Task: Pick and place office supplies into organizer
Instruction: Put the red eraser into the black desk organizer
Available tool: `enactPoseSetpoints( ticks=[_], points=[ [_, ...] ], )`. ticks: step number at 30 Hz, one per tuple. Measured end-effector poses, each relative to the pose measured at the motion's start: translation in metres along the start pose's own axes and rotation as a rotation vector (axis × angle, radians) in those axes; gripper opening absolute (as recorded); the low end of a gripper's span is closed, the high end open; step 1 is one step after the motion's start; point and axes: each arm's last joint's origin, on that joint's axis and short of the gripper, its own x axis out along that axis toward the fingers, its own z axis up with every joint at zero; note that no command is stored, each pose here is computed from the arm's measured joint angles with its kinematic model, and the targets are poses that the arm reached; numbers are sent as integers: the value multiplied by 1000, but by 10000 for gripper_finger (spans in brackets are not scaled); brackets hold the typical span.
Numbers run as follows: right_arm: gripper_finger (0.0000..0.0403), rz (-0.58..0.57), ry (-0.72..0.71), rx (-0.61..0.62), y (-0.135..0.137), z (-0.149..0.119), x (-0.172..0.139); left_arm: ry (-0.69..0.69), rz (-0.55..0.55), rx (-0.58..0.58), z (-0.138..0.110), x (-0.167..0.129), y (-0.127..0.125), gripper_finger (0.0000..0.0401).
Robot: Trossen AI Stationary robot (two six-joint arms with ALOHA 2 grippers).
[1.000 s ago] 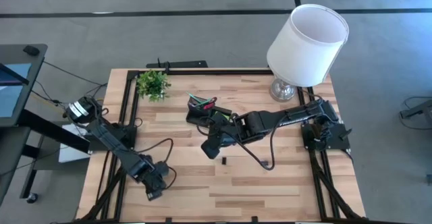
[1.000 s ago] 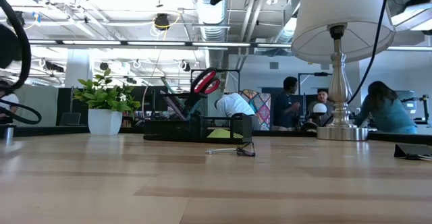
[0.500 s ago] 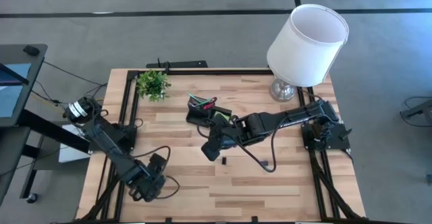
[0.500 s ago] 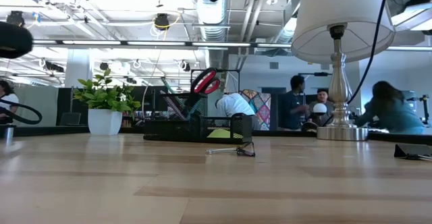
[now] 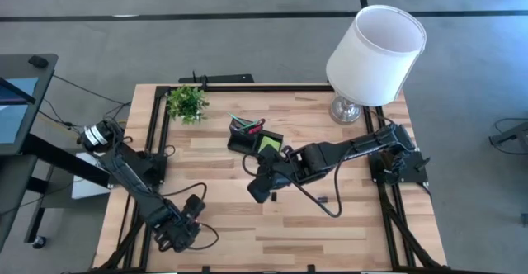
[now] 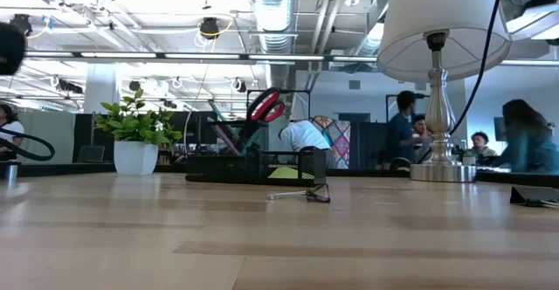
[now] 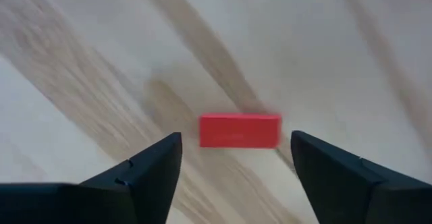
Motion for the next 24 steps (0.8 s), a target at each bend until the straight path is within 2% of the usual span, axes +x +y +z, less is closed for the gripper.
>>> enactPoseSetpoints(
  ticks=[2, 5, 9, 14, 24],
  points=[
    [128, -1, -1, 13, 0, 0, 0, 22, 5, -1, 1, 6, 1, 283],
    [128, 0, 0, 17, 0, 0, 0, 76, -60, 29, 2, 20, -4, 296],
    [128, 0, 0, 18, 0, 0, 0, 113, -12, 91, 3, 31, -8, 303],
    [128, 0, -1, 39, 0, 0, 0, 124, 17, 20, 2, 32, -4, 305],
    [128, 25, -20, 50, 2, 3, 0, 123, 41, 19, 2, 33, -1, 295]
  ],
)
